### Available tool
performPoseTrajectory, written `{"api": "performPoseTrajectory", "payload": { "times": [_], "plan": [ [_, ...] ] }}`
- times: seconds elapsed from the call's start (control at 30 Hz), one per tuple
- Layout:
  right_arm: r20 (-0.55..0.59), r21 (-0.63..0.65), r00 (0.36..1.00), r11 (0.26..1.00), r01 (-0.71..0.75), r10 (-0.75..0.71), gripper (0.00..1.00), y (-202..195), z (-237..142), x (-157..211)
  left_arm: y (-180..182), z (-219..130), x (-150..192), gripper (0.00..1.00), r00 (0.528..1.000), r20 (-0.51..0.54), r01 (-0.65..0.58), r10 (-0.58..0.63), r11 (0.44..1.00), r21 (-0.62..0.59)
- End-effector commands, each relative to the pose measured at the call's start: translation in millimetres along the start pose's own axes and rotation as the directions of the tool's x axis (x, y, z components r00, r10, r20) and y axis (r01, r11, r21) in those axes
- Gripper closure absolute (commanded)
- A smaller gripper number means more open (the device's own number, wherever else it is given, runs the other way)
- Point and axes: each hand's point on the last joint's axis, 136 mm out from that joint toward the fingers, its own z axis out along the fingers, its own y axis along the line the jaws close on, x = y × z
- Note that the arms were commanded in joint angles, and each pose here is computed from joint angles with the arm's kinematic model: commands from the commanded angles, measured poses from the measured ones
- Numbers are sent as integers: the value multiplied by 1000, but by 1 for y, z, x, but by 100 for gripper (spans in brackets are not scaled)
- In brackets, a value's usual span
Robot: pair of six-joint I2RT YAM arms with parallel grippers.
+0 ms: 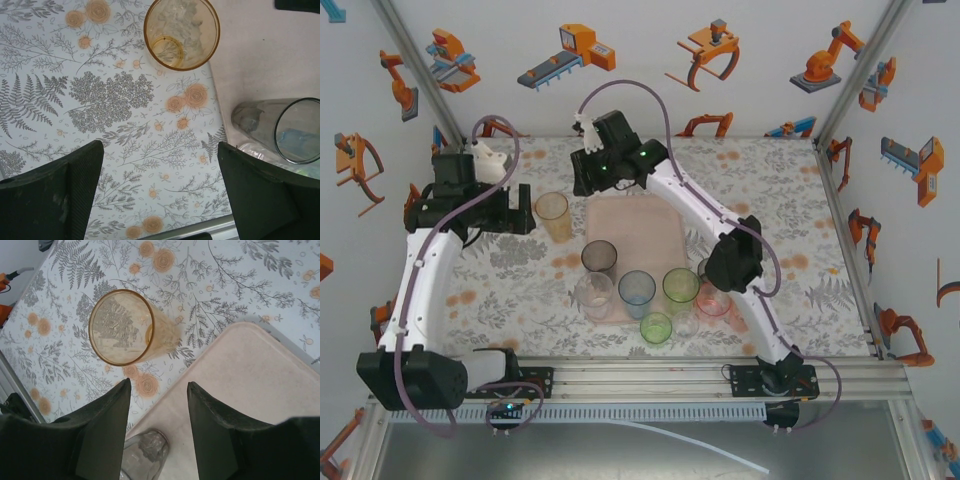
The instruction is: Place the glasses into the tray
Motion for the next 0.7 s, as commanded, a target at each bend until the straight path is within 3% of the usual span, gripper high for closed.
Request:
{"api": "performPoseTrajectory", "payload": {
  "times": [0.0, 0.23, 0.67],
  "plan": [
    [29, -54, 999, 998, 28, -27, 53, 13, 3, -10, -9, -19, 5, 13, 999, 48, -22, 21, 999, 26],
    [38, -91, 999, 996, -7, 10, 52, 16, 22, -9, -8, -35, 11, 11, 993, 104, -46, 46, 999, -10],
    [39, -106, 998, 994, -39, 44, 52, 15, 52, -2, -8, -34, 16, 11, 993, 120, -18, 16, 1000, 18]
  ]
}}
